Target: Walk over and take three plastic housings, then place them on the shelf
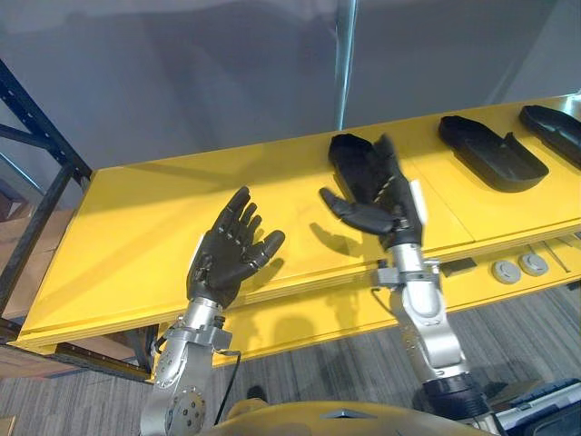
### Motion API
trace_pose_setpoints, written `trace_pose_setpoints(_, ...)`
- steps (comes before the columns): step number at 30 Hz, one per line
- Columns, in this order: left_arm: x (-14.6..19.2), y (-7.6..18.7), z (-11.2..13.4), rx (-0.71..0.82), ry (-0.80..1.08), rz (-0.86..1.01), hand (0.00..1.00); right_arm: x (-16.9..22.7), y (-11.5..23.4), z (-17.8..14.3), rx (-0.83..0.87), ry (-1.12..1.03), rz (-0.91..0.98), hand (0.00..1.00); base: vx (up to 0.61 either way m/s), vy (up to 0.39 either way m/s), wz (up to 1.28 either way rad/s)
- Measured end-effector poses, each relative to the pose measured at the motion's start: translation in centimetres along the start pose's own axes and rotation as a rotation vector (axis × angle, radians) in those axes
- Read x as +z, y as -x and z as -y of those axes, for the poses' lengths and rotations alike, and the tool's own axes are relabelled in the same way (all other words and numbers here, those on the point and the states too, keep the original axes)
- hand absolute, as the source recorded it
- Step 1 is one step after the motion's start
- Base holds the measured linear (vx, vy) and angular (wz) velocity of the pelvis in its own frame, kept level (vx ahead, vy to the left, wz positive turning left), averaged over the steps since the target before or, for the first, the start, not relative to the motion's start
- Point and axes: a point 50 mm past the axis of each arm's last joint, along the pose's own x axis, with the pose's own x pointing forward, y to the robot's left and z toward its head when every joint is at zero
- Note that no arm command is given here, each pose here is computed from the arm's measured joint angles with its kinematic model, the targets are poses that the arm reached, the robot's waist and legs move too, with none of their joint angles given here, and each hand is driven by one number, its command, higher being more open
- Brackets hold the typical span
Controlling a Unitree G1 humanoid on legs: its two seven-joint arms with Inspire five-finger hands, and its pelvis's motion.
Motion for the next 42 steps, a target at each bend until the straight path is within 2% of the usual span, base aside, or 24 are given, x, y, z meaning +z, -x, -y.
trace_pose_setpoints(11,-0.1,-0.1,0.3,-0.026,0.004,-0.003,1.0,1.3,-0.5,4.4,-0.132,0.104,0.036,1.0,0.02,-0.001,-0.08)
trace_pose_setpoints(24,-0.8,-0.8,1.8,-0.124,0.02,-0.043,1.0,-1.6,-0.1,7.5,-0.194,0.206,-0.206,1.0,0.0,0.002,-0.01)
trace_pose_setpoints(32,-0.8,-0.7,1.7,-0.149,0.007,-0.06,1.0,-3.4,0.4,7.6,-0.136,0.195,-0.318,1.0,0.0,0.0,0.0)
trace_pose_setpoints(42,-1.1,-0.3,1.6,-0.175,0.005,-0.094,1.0,-4.5,0.7,7.0,0.03,0.192,-0.386,1.0,0.0,-0.001,0.07)
